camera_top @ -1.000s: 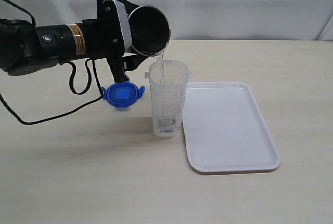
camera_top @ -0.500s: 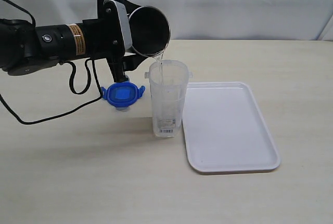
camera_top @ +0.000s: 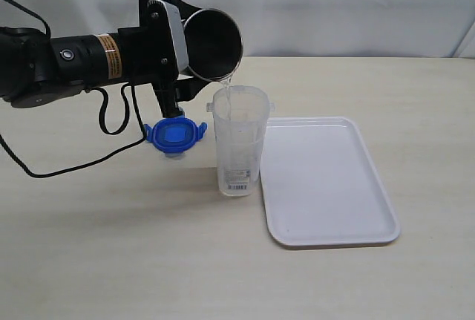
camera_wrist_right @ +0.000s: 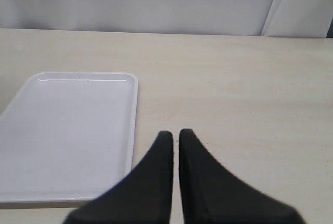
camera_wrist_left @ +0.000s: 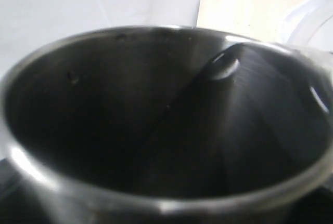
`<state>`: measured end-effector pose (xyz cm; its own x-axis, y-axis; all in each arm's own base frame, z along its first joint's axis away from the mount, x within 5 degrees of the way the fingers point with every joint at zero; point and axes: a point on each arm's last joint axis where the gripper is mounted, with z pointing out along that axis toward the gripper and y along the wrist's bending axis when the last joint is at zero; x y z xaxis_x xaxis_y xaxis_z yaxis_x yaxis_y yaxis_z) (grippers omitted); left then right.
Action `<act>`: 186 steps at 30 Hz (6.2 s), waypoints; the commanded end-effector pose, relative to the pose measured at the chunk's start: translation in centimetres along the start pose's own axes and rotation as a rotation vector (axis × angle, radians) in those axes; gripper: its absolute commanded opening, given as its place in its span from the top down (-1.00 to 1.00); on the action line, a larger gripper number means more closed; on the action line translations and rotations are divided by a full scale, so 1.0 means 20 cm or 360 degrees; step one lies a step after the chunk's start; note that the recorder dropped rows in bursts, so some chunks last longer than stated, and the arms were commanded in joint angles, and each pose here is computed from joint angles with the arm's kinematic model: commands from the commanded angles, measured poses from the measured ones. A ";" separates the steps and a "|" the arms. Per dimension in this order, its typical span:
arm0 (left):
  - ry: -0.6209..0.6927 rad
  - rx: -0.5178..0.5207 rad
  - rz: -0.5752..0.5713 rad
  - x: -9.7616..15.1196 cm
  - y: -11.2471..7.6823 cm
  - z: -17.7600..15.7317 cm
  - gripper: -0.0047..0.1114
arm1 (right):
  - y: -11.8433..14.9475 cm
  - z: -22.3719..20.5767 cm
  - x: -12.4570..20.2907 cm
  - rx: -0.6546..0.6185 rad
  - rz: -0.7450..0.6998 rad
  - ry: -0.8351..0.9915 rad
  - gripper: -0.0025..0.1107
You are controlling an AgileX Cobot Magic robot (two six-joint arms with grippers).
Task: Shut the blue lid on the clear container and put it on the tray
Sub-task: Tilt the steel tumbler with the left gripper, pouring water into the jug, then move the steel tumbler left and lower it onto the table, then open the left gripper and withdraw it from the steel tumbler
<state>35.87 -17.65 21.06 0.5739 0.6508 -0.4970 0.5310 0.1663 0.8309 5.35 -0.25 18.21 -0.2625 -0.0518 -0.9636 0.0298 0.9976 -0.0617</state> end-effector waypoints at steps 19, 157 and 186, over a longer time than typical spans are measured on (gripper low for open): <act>-0.0099 -0.0091 -0.0035 -0.05 0.06 -0.01 0.92 | 0.00 0.00 0.00 -0.0002 -0.0001 -0.0007 0.88; 0.0284 -0.0630 -0.1821 1.12 -0.09 0.03 -0.59 | 0.00 0.00 0.00 -0.0002 -0.0001 -0.0007 0.88; 0.0511 -0.0651 -0.1844 1.15 -0.11 -0.01 -0.87 | 0.00 0.00 0.00 -0.0002 -0.0001 -0.0007 0.88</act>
<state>47.73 -3.07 7.19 -0.3058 0.1110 -0.9456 0.3651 0.9309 -0.0088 5.35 -0.25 18.21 -0.2625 -0.0518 -0.9636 0.0298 0.9976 -0.0617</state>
